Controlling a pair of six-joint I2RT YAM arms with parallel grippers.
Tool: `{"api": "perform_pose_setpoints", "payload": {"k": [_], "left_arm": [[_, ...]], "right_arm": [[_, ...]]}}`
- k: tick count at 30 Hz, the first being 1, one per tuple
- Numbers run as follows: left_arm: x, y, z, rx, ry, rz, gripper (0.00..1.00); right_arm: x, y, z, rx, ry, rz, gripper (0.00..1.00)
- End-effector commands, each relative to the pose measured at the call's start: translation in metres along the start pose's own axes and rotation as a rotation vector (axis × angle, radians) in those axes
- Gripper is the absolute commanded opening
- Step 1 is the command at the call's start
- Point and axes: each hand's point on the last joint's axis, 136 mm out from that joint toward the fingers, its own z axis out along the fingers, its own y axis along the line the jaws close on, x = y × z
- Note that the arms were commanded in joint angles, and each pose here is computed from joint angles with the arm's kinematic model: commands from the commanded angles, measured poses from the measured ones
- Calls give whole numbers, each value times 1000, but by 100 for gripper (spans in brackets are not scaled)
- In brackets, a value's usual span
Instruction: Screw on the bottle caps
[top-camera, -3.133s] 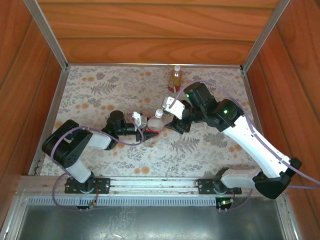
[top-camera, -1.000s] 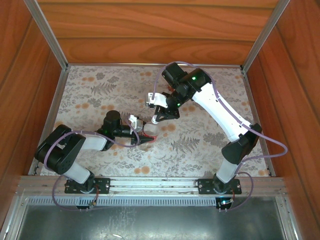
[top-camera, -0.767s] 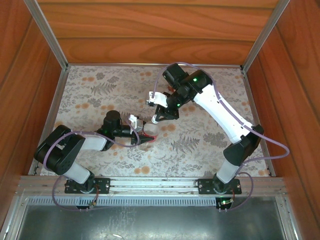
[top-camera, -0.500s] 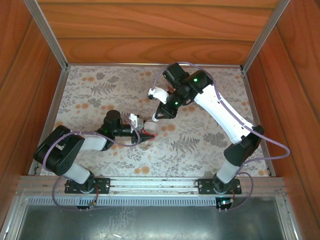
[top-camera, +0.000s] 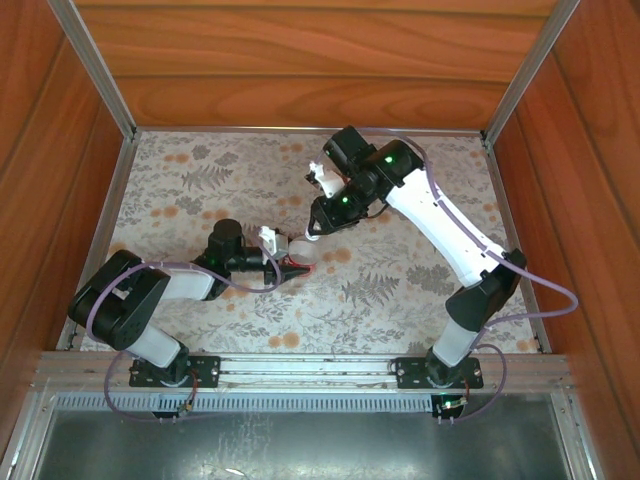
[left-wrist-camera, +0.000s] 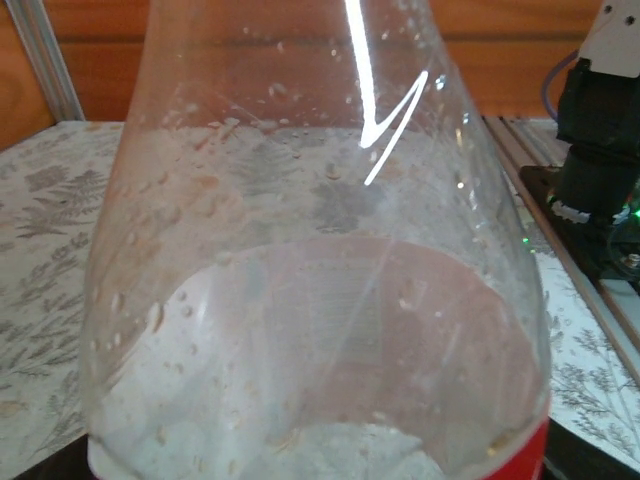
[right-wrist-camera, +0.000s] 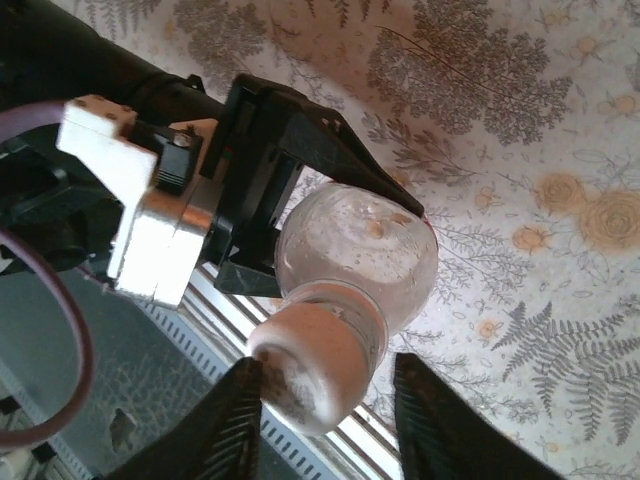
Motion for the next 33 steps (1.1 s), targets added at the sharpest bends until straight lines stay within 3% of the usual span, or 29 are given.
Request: {"api": "perform_pose_setpoints", "payload": {"k": [1, 5, 10, 14, 19, 26, 33], "left_arm": [[6, 1, 1, -13, 17, 28, 60], [8, -2, -2, -15, 21, 18, 60], [9, -4, -4, -17, 23, 12, 60], [10, -3, -5, -20, 26, 7, 60], [7, -7, -7, 22, 9, -4, 60], [3, -25, -9, 145, -17, -69, 60], [3, -34, -11, 201, -21, -100, 60]], "right_arm": [[2, -9, -3, 66, 5, 16, 50], [-9, -13, -18, 102, -37, -40, 57], [-17, -22, -28, 123, -67, -57, 57], [-22, -10, -29, 60, -88, -133, 55], [-17, 11, -32, -32, -219, -489, 62], [2, 37, -38, -117, -496, -964, 59], [14, 43, -33, -211, -454, -1156, 57]]}}
